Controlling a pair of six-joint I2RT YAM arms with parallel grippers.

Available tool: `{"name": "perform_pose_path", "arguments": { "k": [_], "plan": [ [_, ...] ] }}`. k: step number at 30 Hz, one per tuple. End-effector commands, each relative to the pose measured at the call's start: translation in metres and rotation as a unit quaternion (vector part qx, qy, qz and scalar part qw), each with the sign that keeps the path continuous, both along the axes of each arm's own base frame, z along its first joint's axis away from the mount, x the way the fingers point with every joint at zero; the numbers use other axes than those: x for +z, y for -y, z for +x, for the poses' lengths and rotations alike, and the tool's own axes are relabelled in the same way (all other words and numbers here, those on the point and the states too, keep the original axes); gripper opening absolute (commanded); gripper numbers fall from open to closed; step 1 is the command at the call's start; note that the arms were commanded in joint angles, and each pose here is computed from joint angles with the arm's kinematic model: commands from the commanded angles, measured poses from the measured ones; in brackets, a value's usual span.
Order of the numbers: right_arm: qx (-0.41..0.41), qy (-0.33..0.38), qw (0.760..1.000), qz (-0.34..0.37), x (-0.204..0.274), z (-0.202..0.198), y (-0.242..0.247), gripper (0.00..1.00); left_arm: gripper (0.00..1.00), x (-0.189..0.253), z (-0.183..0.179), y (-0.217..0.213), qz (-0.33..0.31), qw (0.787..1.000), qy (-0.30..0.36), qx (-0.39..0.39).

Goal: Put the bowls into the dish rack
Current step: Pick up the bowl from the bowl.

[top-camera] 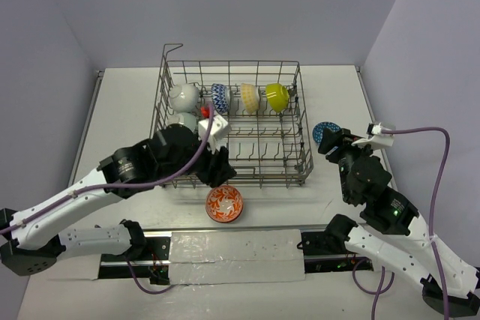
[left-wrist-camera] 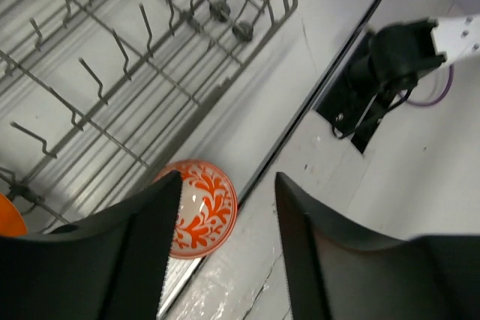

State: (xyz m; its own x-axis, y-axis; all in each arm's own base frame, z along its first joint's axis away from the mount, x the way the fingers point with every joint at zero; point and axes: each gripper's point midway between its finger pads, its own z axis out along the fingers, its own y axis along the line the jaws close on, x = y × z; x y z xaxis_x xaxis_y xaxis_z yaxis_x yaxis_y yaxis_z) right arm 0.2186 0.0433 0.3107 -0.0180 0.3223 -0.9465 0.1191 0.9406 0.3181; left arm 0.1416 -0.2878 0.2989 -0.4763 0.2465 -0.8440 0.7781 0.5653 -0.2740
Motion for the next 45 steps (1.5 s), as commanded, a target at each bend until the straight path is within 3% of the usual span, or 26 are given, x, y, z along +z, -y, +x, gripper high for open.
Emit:
{"name": "perform_pose_path", "arguments": {
  "k": [1,16,20,25,28,36,45],
  "plan": [
    [-0.020,0.000,1.000,0.002,-0.001,0.001,0.006,0.64,0.61,-0.022,-0.016,-0.005,0.041,0.999,-0.011,0.009],
    [-0.020,0.002,1.000,0.003,-0.001,0.000,0.006,0.65,0.46,-0.113,-0.062,0.016,0.197,0.979,-0.032,-0.051],
    [-0.020,0.001,1.000,0.002,-0.002,0.000,0.006,0.65,0.34,-0.124,-0.062,0.016,0.209,0.976,-0.031,-0.051],
    [-0.020,0.002,1.000,0.004,-0.001,0.000,0.006,0.65,0.34,-0.138,-0.060,0.014,0.222,0.973,-0.030,-0.050],
    [-0.020,0.000,1.000,0.001,-0.002,0.001,0.006,0.65,0.23,-0.149,-0.062,0.014,0.234,0.970,-0.036,-0.052],
    [-0.029,-0.001,1.000,-0.001,-0.003,0.001,0.008,0.66,0.43,-0.165,-0.065,0.019,0.237,0.969,-0.044,-0.060],
    [-0.023,-0.007,1.000,-0.007,-0.005,0.002,0.005,0.67,0.57,-0.183,-0.073,0.017,0.244,0.965,-0.058,-0.081]
  ]
}}
